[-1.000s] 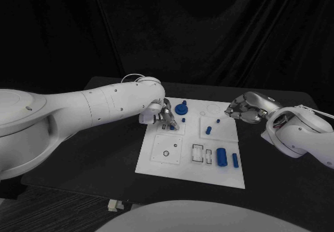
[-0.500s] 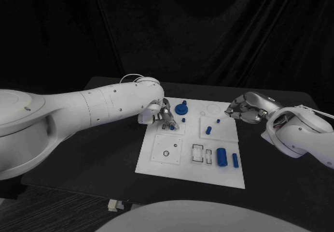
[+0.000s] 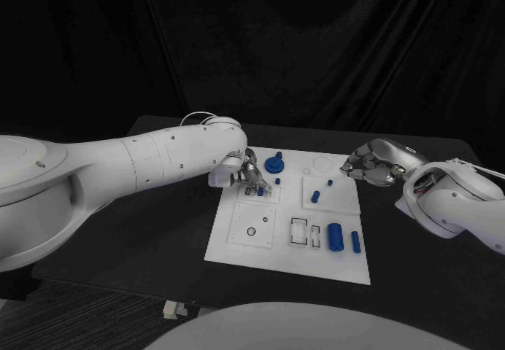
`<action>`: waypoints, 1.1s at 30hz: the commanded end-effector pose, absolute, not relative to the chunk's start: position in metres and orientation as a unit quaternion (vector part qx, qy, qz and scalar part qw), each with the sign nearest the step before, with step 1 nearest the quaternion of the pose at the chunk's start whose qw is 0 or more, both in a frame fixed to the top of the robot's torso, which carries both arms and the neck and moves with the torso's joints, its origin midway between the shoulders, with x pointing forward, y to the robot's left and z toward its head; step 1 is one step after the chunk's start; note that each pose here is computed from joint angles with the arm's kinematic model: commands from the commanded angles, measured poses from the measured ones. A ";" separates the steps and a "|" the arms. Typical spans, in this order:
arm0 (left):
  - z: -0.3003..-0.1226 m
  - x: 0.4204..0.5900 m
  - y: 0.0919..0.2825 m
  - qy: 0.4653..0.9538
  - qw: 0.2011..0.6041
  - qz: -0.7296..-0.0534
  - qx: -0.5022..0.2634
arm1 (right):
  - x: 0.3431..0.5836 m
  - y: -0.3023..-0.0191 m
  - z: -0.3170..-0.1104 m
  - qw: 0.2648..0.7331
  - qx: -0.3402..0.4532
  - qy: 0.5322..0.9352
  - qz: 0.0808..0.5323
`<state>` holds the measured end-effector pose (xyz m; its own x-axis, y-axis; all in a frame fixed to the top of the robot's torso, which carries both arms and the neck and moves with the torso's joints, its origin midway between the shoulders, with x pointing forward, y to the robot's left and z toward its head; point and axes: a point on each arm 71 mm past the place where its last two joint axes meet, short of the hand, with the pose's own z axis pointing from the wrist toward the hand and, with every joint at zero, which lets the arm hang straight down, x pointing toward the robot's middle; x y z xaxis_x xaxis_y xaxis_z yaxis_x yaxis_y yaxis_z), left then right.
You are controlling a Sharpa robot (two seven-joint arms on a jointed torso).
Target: Assemble the parts on the task board
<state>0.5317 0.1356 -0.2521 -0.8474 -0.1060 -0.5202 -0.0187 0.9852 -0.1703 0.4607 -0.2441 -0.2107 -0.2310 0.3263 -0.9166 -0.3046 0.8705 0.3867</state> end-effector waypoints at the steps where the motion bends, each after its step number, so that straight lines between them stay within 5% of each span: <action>1: -0.253 0.532 0.135 0.954 0.285 -0.088 -0.035 | 0.460 -0.245 -0.212 0.619 0.008 0.744 0.251; 23: -0.248 0.531 0.141 0.936 0.325 -0.125 -0.058 | 0.460 -0.246 -0.211 0.621 0.009 0.743 0.251; 33: -0.210 0.523 0.150 0.907 0.385 -0.163 -0.052 | 0.457 -0.251 -0.209 0.628 0.011 0.735 0.254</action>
<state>0.5209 0.1536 -0.2187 -0.7463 -0.1926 -0.6372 0.0066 0.9550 -0.2964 0.4585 -0.2514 -0.2099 -0.2264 0.3278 -0.9172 -0.2954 0.8742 0.3853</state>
